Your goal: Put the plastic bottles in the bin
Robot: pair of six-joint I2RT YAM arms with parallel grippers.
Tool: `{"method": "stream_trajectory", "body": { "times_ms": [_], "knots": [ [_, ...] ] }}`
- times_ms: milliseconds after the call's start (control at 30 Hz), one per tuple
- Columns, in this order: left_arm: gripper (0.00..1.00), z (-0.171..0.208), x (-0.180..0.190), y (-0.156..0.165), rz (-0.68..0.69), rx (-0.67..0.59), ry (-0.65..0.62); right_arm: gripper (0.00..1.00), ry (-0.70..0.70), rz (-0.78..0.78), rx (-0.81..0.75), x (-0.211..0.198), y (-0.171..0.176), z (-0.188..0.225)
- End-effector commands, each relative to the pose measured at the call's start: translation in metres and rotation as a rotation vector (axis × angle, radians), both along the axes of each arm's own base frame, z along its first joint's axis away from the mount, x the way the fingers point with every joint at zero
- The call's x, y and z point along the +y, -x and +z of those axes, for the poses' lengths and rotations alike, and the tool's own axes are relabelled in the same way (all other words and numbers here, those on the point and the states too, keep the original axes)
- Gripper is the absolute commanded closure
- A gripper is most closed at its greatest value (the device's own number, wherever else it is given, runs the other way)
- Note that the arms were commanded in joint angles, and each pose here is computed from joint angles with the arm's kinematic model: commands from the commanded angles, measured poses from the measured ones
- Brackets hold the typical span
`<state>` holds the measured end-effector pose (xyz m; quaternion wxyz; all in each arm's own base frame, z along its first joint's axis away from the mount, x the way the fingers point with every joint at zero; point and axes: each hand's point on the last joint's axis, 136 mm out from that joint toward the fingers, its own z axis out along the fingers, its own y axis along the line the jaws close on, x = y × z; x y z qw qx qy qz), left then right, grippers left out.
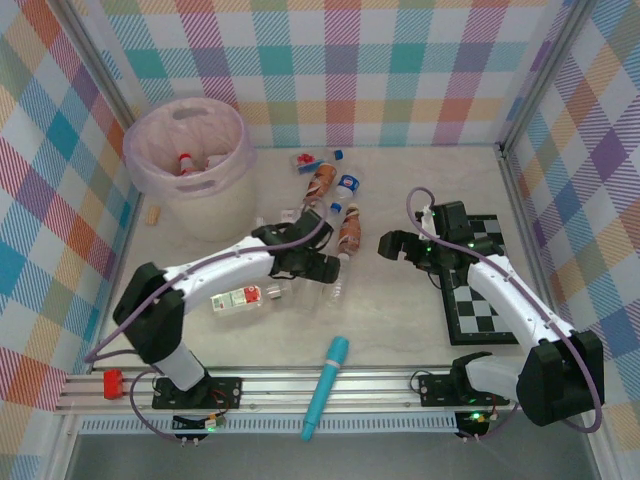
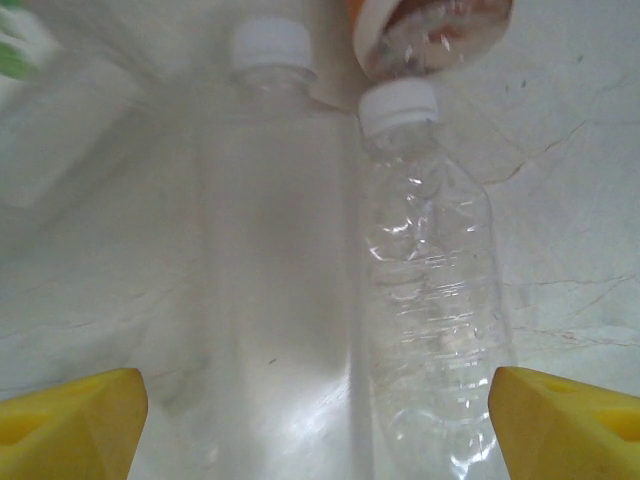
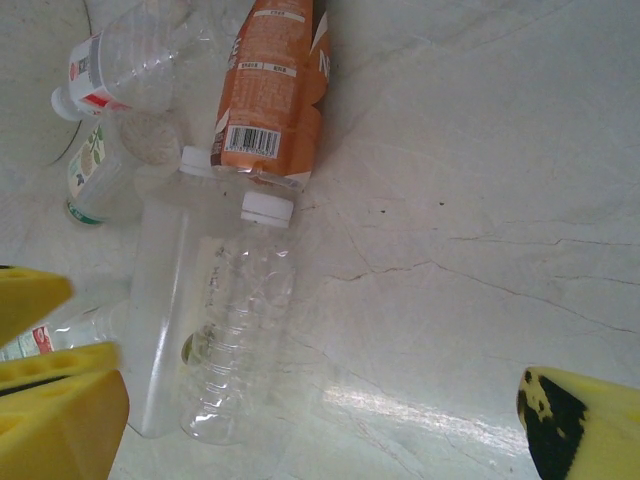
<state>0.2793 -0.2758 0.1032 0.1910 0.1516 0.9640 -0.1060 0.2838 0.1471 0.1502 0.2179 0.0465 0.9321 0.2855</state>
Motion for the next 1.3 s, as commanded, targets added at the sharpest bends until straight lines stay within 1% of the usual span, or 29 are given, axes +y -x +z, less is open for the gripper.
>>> {"method": "stream_trajectory", "body": {
  "times_ms": [0, 200, 400, 500, 533, 633, 700, 733, 833, 933, 1033, 1133, 1200, 1267],
  "knots": [
    [0.12, -0.005, -0.016, -0.007, 0.023, -0.001, 0.046, 0.00, -0.023, 0.007, 0.020, 0.002, 0.003, -0.003],
    [0.17, -0.033, -0.017, -0.008, 0.045, 0.032, 0.013, 0.00, -0.015, 0.010, 0.033, 0.001, 0.007, -0.007],
    [0.30, -0.042, -0.017, -0.013, 0.055, 0.029, -0.009, 0.00, -0.014, 0.011, 0.037, 0.001, 0.008, -0.011],
    [0.34, -0.048, -0.018, -0.015, 0.056, 0.036, -0.021, 0.01, -0.017, 0.014, 0.039, 0.001, 0.008, -0.011],
    [0.37, -0.048, -0.020, -0.016, 0.056, 0.034, -0.019, 0.00, -0.016, 0.017, 0.038, 0.001, 0.008, -0.011],
    [0.41, -0.046, -0.022, -0.019, 0.055, 0.028, -0.018, 0.01, -0.014, 0.017, 0.039, 0.001, 0.009, -0.012],
    [0.46, -0.042, -0.023, -0.021, 0.051, 0.024, -0.020, 0.01, -0.014, 0.018, 0.041, 0.001, 0.009, -0.012],
    [0.47, -0.039, -0.024, -0.022, 0.050, 0.020, -0.018, 0.01, -0.014, 0.019, 0.037, 0.001, 0.009, -0.011],
    [0.50, -0.018, -0.027, -0.025, 0.033, -0.010, -0.004, 0.01, -0.015, 0.020, 0.036, 0.001, 0.009, -0.011],
    [0.50, 0.016, -0.030, -0.031, 0.009, -0.064, 0.015, 0.01, -0.015, 0.020, 0.038, 0.001, 0.009, -0.013],
    [0.50, 0.062, -0.029, -0.038, -0.021, -0.146, 0.031, 0.01, -0.022, 0.021, 0.038, 0.002, 0.009, -0.012],
    [0.50, 0.117, -0.023, -0.045, -0.047, -0.246, 0.060, 0.01, -0.025, 0.023, 0.037, 0.003, 0.009, -0.012],
    [0.51, 0.161, -0.014, -0.051, -0.050, -0.330, 0.090, 0.01, -0.026, 0.025, 0.036, 0.003, 0.009, -0.012],
    [0.54, 0.199, 0.003, -0.059, -0.031, -0.407, 0.117, 0.01, -0.030, 0.029, 0.034, 0.004, 0.009, -0.011]
  ]
}}
